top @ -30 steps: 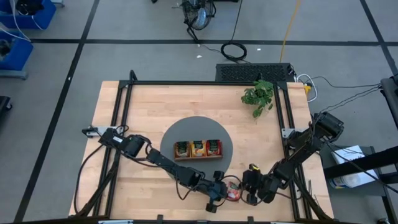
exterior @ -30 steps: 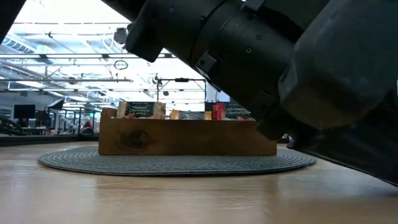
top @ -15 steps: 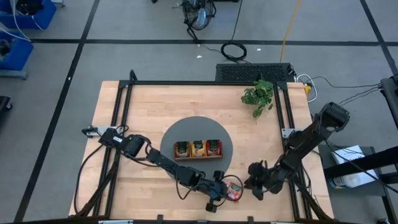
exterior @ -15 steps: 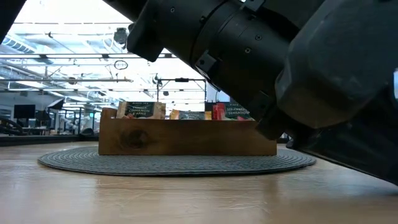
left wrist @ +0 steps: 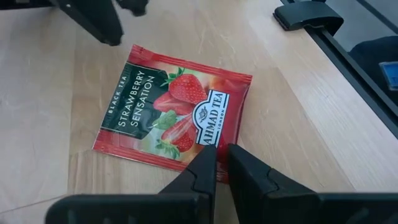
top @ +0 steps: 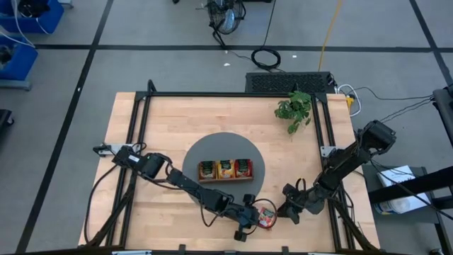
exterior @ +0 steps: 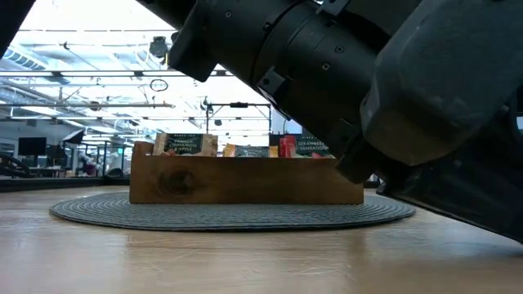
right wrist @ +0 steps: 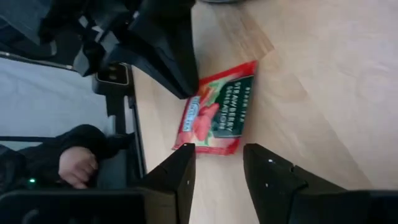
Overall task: Pick & Place Tea
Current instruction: Put the red tea bag into the right section of the wooden organizer
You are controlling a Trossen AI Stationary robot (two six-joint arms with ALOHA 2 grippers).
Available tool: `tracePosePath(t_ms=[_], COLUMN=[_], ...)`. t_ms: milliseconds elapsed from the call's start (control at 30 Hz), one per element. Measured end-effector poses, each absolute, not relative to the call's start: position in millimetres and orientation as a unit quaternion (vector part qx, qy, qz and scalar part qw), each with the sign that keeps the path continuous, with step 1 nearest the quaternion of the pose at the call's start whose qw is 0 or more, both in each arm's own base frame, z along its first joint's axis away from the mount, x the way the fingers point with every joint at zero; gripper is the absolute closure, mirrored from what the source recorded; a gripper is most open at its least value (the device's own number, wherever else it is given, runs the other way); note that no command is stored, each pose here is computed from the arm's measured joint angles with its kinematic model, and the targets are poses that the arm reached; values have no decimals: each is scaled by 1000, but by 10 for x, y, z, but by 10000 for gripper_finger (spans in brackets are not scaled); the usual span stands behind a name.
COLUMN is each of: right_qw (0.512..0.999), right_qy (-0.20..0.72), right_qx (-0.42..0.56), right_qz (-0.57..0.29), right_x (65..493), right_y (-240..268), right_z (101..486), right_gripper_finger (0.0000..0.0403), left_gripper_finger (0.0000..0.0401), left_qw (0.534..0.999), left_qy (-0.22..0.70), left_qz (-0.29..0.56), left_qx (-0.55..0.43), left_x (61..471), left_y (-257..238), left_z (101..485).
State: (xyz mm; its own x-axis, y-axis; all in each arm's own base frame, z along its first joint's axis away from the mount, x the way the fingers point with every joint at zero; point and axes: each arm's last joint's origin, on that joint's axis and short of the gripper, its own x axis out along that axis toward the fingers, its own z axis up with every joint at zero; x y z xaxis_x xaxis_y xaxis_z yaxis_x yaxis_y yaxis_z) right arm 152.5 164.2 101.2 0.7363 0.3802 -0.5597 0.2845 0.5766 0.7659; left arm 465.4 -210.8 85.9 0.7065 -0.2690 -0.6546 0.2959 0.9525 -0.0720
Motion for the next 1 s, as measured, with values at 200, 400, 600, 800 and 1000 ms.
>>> tracePosePath(t_ms=[200, 400, 600, 800, 1000], right_qw=[797, 790, 781, 791, 801], right_qy=[376, 398, 431, 431, 419], right_qx=[471, 467, 451, 434, 426], right_qz=[23, -5, -8, -26, -27], right_x=[1526, 1512, 1577, 1614, 1624], right_y=[1637, 1625, 1724, 1757, 1752], right_z=[983, 943, 1008, 1041, 1046], right_gripper_finger=[278, 277, 277, 277, 277], left_gripper_finger=[355, 355, 355, 355, 355], left_qw=[924, 924, 924, 924, 924], left_qy=[351, 351, 351, 350, 350], left_qz=[-153, -153, -153, -152, -153], left_qx=[19, 19, 19, 20, 20], left_x=[4657, 4657, 4656, 4657, 4657], left_y=[-2102, -2102, -2101, -2101, -2101], left_z=[859, 859, 858, 858, 858])
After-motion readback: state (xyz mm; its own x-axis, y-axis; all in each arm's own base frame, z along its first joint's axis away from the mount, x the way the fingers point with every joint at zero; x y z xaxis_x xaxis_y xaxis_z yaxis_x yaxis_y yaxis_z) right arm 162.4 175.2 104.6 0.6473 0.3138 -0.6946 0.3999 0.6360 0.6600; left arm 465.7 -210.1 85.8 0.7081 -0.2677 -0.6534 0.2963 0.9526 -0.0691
